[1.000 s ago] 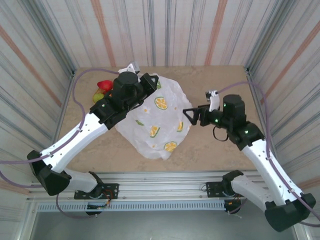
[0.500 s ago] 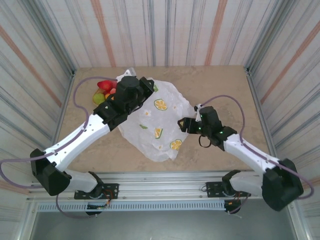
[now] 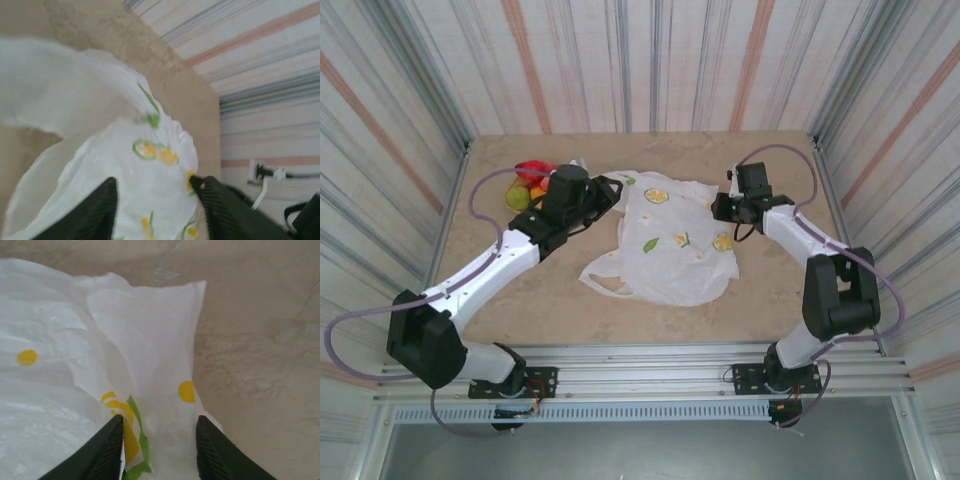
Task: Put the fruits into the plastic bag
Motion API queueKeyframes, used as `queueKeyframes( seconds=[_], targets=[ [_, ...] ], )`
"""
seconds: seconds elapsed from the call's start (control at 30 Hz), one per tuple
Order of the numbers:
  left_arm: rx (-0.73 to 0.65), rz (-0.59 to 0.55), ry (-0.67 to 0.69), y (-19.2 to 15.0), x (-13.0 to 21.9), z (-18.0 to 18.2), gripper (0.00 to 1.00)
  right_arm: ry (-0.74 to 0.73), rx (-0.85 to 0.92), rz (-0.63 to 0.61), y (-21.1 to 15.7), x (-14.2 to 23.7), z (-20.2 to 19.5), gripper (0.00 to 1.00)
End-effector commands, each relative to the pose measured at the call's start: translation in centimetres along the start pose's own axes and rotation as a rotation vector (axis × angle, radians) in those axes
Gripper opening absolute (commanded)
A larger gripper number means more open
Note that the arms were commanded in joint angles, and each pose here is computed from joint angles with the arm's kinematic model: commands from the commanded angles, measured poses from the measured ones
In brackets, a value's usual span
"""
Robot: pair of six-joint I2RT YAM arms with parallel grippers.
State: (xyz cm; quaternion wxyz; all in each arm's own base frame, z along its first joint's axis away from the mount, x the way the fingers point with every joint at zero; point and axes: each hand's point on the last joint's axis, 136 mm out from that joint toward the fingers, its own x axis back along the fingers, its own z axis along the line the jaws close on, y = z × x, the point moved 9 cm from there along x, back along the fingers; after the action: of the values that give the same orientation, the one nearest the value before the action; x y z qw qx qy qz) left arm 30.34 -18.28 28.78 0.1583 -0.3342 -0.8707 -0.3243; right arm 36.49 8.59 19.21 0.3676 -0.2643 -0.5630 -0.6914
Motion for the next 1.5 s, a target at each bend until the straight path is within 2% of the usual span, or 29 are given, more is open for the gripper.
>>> queueKeyframes(
  seconds=[0.0, 0.13, 0.3, 0.37, 0.47, 0.53, 0.6, 0.7, 0.83, 0.97, 1.07, 1.17, 1.33, 1.47],
  targets=[
    [-0.182, 0.061, -0.006, -0.1, 2.0, 0.7, 0.69, -0.108, 0.122, 0.033, 0.5, 1.4, -0.6, 0.55],
    [-0.304, 0.085, 0.115, -1.8, 3.5, 4.0, 0.78, -0.154, 0.179, -0.03, 1.4, 4.2, 0.4, 0.7],
    [-0.271, 0.2, 0.233, -5.4, 3.1, 10.1, 0.84, -0.183, 0.313, -0.093, 0.2, 6.7, 4.1, 0.82],
    [-0.256, 0.245, 0.249, -6.5, 2.5, 11.8, 0.87, -0.13, 0.32, -0.09, -0.4, 7.0, 5.5, 0.84],
    [-0.264, 0.29, 0.237, -7.4, 1.1, 12.8, 0.89, 0.082, 0.252, -0.058, -1.5, 6.5, 8.0, 0.85],
    [-0.267, 0.325, 0.179, -7.8, -0.1, 12.6, 0.89, 0.169, 0.207, -0.031, -2.2, 5.5, 9.2, 0.86],
    [-0.261, 0.36, 0.127, -8.2, -1.2, 12.4, 0.88, 0.189, 0.185, -0.01, -2.5, 4.6, 9.7, 0.86],
    [-0.272, 0.403, 0.042, -8.8, -2.4, 11.2, 0.79, 0.198, 0.169, 0.016, -2.7, 3.8, 9.9, 0.86],
    [-0.378, 0.429, -0.104, -11.3, -2.8, 7.8, 0.67, 0.125, 0.194, 0.017, -2.4, 4.1, 8.8, 0.87],
    [-0.472, 0.484, -0.237, -14.8, -3.4, 3.9, 0.64, 0.061, 0.155, 0.002, -1.1, 5.2, 6.2, 0.88],
    [-0.551, 0.54, -0.324, -17.9, -3.7, 0.8, 0.67, 0.04, 0.098, -0.016, -0.2, 6.4, 4.0, 0.88],
    [-0.638, 0.585, -0.352, -19.8, -3.3, -0.7, 0.76, 0.017, 0.086, -0.028, -0.1, 7.6, 3.2, 0.88],
    [-0.721, 0.578, -0.313, -19.5, -1.5, 0.1, 0.89, 0.016, 0.171, 0.031, -2.0, 7.6, 4.9, 0.89],
    [-0.815, 0.543, -0.269, -18.3, 1.4, 1.2, 0.96, -0.003, 0.291, 0.081, -3.9, 7.1, 7.2, 0.91]
  ],
)
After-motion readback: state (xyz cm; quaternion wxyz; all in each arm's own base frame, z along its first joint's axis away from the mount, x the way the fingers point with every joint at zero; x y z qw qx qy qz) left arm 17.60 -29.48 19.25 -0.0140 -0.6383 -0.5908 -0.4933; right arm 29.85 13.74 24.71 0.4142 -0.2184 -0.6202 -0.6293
